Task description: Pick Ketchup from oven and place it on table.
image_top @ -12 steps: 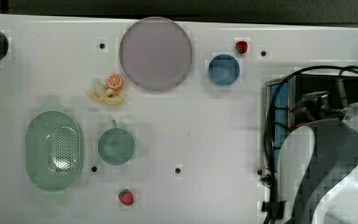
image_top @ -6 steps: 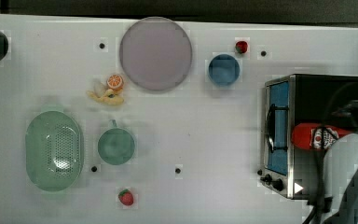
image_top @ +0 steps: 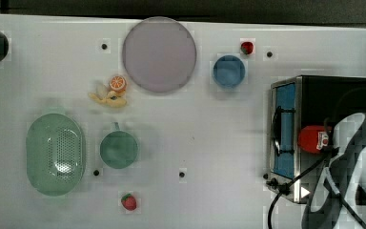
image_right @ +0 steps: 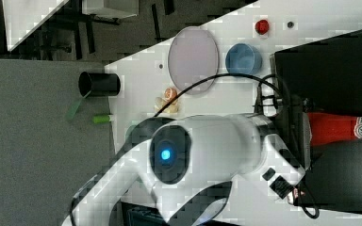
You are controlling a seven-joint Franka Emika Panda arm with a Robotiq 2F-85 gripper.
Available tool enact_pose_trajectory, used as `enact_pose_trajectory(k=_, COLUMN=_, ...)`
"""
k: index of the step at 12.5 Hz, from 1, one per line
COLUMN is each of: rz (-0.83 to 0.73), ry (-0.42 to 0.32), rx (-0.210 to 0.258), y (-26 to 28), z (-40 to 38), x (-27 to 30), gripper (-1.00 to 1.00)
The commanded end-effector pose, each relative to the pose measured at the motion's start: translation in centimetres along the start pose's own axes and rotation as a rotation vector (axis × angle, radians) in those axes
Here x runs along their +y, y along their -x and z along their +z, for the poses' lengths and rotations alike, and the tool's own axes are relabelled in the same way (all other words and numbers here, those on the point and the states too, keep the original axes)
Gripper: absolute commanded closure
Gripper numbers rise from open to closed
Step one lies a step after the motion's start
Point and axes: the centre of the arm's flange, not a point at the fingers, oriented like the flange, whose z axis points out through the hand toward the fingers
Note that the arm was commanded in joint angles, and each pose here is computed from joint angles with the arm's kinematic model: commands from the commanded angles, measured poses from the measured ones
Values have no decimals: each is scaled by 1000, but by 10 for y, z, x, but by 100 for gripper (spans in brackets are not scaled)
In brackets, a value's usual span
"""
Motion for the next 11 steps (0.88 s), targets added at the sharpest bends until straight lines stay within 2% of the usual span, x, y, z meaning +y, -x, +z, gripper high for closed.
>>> enact_pose_trajectory(k=1, rz=1, ry=-44, rx=-42, y=16, z=-11, x=-12, gripper=-100)
enact_pose_trajectory(k=3, rz=9, ry=-31, rx=-55, y=18, z=-1, x=-10, gripper=-100)
enact_pose_trajectory(k=4, rz=10, ry=-27, rx=-59, y=18, z=2, x=-9, gripper=-49)
enact_pose_trajectory(k=5, rz=8, ry=-33, rx=-58, y=19, z=-1, x=-11, gripper=-26)
enact_pose_trajectory(k=8, rz=-4, ry=-66, rx=-41, y=19, z=-21, x=-17, gripper=-21)
enact_pose_trajectory(k=10, rz=-50, ry=-100, rx=3, y=22, z=-65, x=-28, gripper=-21)
enact_pose_trajectory(k=11, rz=-89, ry=-90, rx=16, y=29, z=-90, x=-31, gripper=-21)
